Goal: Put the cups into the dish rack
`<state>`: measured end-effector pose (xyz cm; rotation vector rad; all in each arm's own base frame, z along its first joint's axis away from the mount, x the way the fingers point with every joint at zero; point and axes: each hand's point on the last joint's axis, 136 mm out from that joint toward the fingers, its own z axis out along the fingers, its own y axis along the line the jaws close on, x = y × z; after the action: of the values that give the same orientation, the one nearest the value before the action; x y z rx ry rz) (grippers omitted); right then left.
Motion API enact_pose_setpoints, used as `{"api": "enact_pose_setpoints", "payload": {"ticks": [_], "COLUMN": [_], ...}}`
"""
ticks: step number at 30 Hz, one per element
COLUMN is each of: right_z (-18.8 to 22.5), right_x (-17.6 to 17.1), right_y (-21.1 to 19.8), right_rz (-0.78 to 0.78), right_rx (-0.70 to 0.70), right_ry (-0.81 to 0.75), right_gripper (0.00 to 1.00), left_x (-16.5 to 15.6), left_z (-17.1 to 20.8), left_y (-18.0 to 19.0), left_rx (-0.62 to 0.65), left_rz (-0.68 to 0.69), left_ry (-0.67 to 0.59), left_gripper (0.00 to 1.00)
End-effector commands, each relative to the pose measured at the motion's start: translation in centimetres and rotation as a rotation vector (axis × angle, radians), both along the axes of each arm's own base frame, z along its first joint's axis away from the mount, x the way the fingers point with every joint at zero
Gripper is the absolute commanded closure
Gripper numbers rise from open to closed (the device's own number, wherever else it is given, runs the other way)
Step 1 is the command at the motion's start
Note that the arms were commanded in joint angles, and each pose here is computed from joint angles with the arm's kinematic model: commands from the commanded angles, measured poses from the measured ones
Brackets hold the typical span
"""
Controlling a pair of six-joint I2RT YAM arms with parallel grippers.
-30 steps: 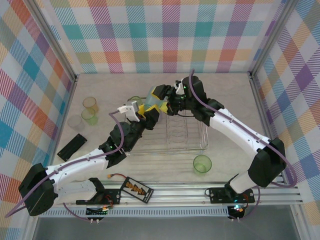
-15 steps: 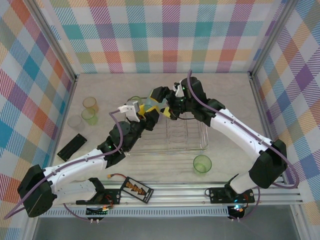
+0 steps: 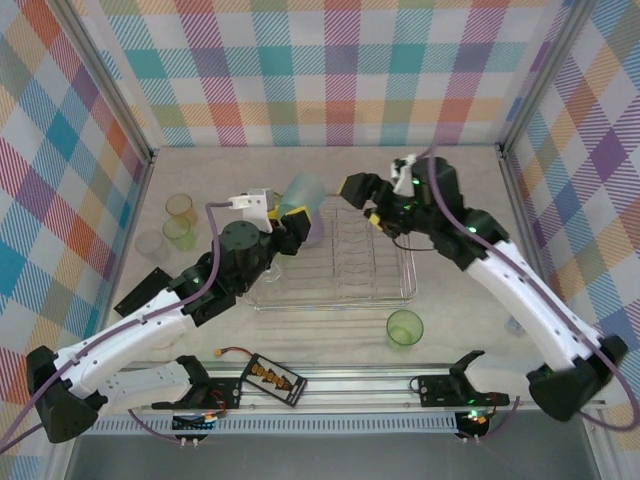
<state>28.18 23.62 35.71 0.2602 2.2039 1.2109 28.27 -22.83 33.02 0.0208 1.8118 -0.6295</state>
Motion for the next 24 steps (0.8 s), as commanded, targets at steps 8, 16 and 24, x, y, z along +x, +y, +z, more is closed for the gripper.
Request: {"api": "enact_pose_setpoints", "payload": {"ticks": [8, 16, 24], "right_z": [-1.3, -2.9, -4.9], "right_x": [-3.1, -4.3, -4.2], "right_y": [-12.4, -14.6, -14.3], "right_rz": [-0.227, -0.276, -0.243], "right_rx": [-0.419, -0.496, -0.527], "right_ry": [-0.072, -0.058, -0.015], "right_gripper": [0.01, 0.01, 0.01], "left_x": [-2.3, -2.6, -1.1], "left_z": [-2.7, -3.7, -7.2], "left_y": [-0.2, -2.7, -5.0], "left_rx": [0.376, 0.455, 0.574], "left_rz": [-0.102, -0.182, -0.205], "left_ry": [0.363, 0.554, 0.702], "left_gripper": [0.72, 0.73, 0.76]}}
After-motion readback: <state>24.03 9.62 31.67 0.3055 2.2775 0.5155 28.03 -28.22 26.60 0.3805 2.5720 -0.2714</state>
